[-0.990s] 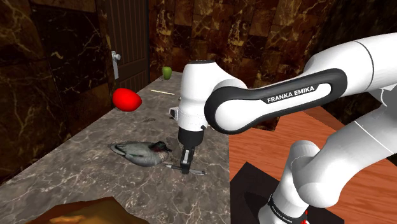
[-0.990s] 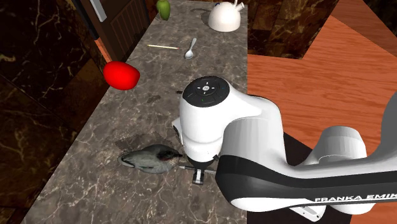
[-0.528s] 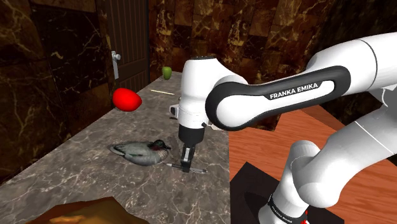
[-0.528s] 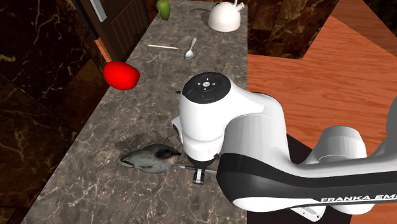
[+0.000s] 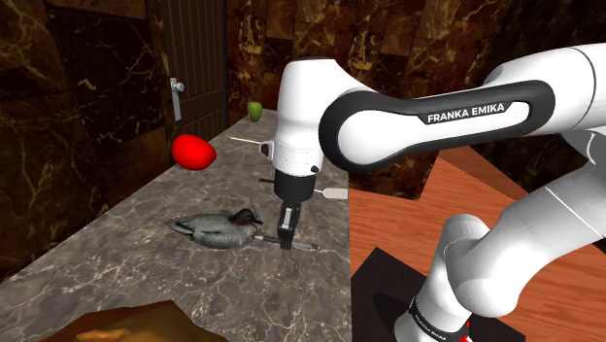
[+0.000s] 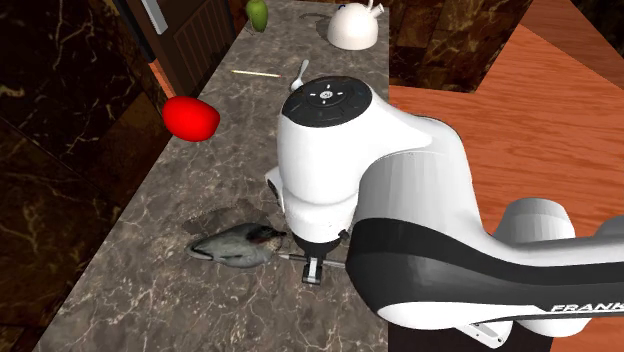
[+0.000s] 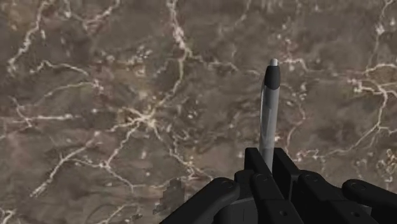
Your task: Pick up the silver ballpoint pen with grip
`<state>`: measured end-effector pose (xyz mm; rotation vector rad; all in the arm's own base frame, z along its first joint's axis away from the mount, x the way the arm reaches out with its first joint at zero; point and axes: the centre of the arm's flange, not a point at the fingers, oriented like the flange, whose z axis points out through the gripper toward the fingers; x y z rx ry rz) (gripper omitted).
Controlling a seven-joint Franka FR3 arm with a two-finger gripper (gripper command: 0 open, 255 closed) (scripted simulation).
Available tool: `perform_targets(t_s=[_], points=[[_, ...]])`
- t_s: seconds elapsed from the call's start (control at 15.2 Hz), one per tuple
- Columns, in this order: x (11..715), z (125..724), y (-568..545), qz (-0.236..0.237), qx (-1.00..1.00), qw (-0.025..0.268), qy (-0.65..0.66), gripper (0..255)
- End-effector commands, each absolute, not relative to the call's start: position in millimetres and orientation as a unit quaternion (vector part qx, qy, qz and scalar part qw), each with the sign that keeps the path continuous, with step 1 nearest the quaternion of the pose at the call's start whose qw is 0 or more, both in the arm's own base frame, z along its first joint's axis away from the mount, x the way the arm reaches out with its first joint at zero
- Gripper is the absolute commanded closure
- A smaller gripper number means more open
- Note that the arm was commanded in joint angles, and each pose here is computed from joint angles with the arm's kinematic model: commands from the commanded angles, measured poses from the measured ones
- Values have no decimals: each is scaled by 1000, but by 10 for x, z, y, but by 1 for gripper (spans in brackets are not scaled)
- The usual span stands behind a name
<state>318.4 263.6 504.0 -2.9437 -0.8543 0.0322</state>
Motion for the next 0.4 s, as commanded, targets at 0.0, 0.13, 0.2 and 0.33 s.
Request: perform_targets(t_s=[0.0,0.13,0.2,0.33], points=[[3184,5146,2639,11,-960,38,-278,255],[3184,5252,2639,11,-960,38,-278,255],[3184,5305,2639,11,-960,38,-278,255],[3184,5313,2639,11,-960,38,-278,255]])
